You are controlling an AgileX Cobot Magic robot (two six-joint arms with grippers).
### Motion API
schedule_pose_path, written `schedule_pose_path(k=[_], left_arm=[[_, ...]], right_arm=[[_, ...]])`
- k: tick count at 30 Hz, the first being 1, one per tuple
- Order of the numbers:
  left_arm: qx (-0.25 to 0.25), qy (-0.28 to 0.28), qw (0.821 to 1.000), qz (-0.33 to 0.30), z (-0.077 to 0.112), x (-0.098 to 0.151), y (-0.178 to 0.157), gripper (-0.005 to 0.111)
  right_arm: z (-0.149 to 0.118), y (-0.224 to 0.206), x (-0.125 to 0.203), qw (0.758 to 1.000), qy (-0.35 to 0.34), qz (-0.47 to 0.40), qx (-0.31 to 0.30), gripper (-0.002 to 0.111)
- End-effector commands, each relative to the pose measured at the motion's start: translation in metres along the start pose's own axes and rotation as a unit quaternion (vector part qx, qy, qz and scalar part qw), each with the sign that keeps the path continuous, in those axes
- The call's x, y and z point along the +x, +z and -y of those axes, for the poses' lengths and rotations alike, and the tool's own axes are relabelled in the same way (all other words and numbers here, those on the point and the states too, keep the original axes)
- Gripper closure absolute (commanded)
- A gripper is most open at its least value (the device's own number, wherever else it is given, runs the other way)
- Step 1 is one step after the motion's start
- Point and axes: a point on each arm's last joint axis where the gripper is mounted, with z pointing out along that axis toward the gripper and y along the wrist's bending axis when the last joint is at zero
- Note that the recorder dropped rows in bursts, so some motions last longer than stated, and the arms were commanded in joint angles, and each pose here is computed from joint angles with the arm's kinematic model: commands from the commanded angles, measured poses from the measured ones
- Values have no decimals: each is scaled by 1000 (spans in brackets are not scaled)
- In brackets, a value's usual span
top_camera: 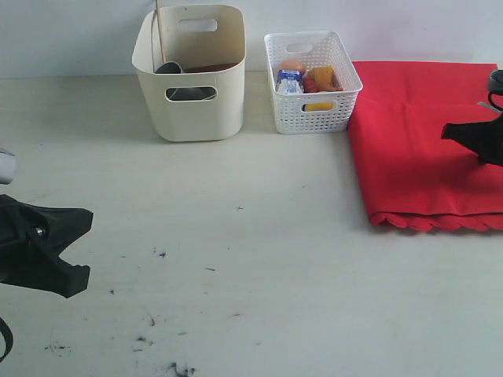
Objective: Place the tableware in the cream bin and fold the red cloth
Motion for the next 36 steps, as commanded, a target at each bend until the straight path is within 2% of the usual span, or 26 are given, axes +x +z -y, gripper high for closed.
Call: schedule_pose_path(k=[1, 4, 6, 8, 9, 10, 15, 19, 26, 31, 36], left_arm=[[0, -8, 1000, 5, 0, 0, -1, 104], [0, -8, 1000, 5, 0, 0, -1, 104], [1, -8, 1000, 12, 0, -1, -1, 104], [2, -5, 1000, 15, 0, -2, -1, 104], [2, -5, 1000, 17, 0, -2, -1, 104], [3, -5, 1000, 18, 0, -2, -1, 104], [7, 8, 999, 36, 1, -6, -1, 104], [15, 8, 997, 79, 3, -14, -4, 104], [18, 4, 988, 152, 4, -28, -28, 104], [16, -2, 979, 202, 5, -35, -55, 104], [5, 36, 968, 249, 5, -39, -79, 104]], right_arm=[[-4, 11, -3, 1000, -6, -1, -10, 108], [-5, 9, -18, 1000, -23, 21, -3, 108], [-8, 7, -33, 997, -67, 43, -5, 108], [-9, -3, -42, 998, -26, 56, -7, 108], [-9, -16, -48, 997, 27, 65, -15, 108], [-9, -26, -52, 996, 43, 72, -20, 108], [-5, -98, -72, 988, 41, 144, -42, 108], [1, -161, -77, 974, 49, 211, -63, 108], [14, -244, -49, 949, 57, 292, -104, 108], [13, -278, -16, 924, 40, 336, -179, 108], [10, -303, 9, 892, 38, 368, -260, 108]])
